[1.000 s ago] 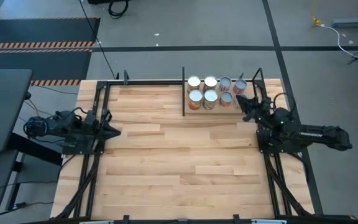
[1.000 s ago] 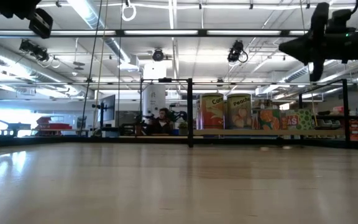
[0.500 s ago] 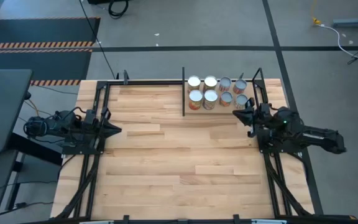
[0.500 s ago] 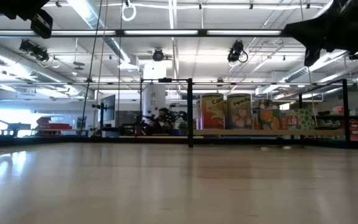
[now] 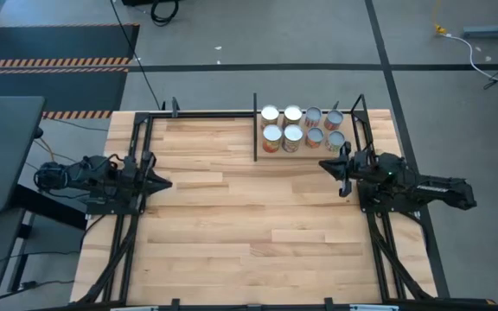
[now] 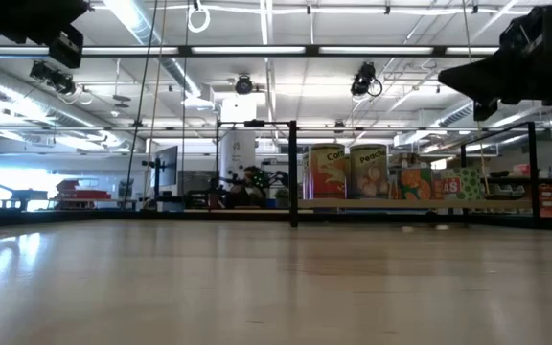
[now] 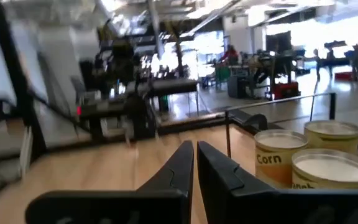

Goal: Pick and place cans onto a shelf
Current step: Return to Home Position

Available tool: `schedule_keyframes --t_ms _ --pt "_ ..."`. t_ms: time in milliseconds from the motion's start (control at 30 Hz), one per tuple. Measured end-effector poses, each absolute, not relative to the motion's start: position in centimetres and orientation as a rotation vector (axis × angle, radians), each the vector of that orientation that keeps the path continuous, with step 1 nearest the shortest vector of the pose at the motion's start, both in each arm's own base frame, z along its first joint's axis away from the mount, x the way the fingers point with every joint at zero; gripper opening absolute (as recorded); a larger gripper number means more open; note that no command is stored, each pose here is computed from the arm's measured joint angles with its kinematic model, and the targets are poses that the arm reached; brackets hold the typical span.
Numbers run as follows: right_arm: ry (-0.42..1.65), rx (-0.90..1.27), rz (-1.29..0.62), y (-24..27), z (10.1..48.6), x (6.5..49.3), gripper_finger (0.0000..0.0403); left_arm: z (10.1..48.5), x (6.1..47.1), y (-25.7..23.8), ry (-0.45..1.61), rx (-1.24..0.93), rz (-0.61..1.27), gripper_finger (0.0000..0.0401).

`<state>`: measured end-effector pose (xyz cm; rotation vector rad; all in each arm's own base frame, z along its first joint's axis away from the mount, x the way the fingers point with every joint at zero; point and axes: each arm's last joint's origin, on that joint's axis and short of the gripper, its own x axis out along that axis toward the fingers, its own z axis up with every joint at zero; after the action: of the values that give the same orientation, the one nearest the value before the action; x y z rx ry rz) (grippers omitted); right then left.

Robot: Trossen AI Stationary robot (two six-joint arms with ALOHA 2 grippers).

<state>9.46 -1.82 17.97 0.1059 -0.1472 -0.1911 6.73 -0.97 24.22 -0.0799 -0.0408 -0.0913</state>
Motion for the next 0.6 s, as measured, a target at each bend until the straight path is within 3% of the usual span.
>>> schedule_keyframes --t_ms 333,600 --pt "-0.062 0.051 -0.180 -1.8 17.2 9.6 0.0026 17.3 9.5 -1.6 -0.013 -0.070 -0.128 0.0025" --pt "-0.072 0.050 -0.182 -1.8 17.3 9.6 0.0026 16.6 9.8 -1.8 -0.003 0.094 -0.169 0.0025"
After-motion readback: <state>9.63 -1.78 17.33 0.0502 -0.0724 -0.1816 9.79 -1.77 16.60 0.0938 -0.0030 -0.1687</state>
